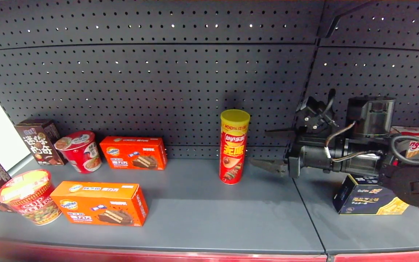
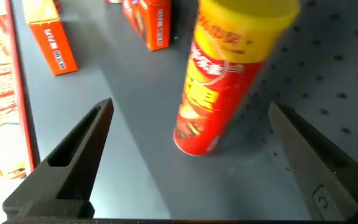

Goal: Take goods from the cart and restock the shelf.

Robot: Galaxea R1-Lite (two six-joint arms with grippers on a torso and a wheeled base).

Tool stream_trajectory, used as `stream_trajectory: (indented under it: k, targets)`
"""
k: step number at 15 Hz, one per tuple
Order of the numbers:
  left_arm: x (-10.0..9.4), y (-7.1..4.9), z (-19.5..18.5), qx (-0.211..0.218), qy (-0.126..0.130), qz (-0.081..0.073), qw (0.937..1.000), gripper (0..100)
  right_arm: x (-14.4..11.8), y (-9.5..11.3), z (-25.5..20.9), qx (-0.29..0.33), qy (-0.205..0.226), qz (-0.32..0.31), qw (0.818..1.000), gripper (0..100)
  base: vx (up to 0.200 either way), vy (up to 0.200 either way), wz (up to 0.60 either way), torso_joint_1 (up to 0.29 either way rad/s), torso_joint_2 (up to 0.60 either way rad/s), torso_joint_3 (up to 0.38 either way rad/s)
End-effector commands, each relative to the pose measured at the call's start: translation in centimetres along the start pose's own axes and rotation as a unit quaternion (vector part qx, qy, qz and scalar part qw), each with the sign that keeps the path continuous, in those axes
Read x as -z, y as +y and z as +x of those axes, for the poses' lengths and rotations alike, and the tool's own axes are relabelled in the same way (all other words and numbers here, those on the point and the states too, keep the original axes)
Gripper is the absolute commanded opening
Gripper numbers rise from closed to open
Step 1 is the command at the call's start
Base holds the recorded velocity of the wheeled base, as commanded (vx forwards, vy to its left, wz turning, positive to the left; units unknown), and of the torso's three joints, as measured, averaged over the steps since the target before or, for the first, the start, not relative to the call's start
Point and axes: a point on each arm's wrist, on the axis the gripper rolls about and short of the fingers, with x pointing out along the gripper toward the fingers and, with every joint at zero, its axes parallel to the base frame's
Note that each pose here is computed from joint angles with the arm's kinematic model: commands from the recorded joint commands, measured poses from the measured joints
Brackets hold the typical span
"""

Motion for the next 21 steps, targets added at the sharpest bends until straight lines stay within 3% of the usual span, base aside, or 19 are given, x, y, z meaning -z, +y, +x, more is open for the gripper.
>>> stream_trajectory:
  k: [1,21]
  targets:
    - [0.0,0.0,0.0,-0.001,0.001,-0.001,1.0000,0,0.9,-0.8,1.2,-0.004,0.007,0.005,1.000,100,0.000,0.000,0.00,0.000,0.00,0.000]
    - [0.2,0.0,0.1,-0.007,0.006,0.000,1.0000,0,5.2,-4.3,7.1,-0.080,-0.009,0.014,0.997,100,0.000,0.000,0.00,0.000,0.00,0.000]
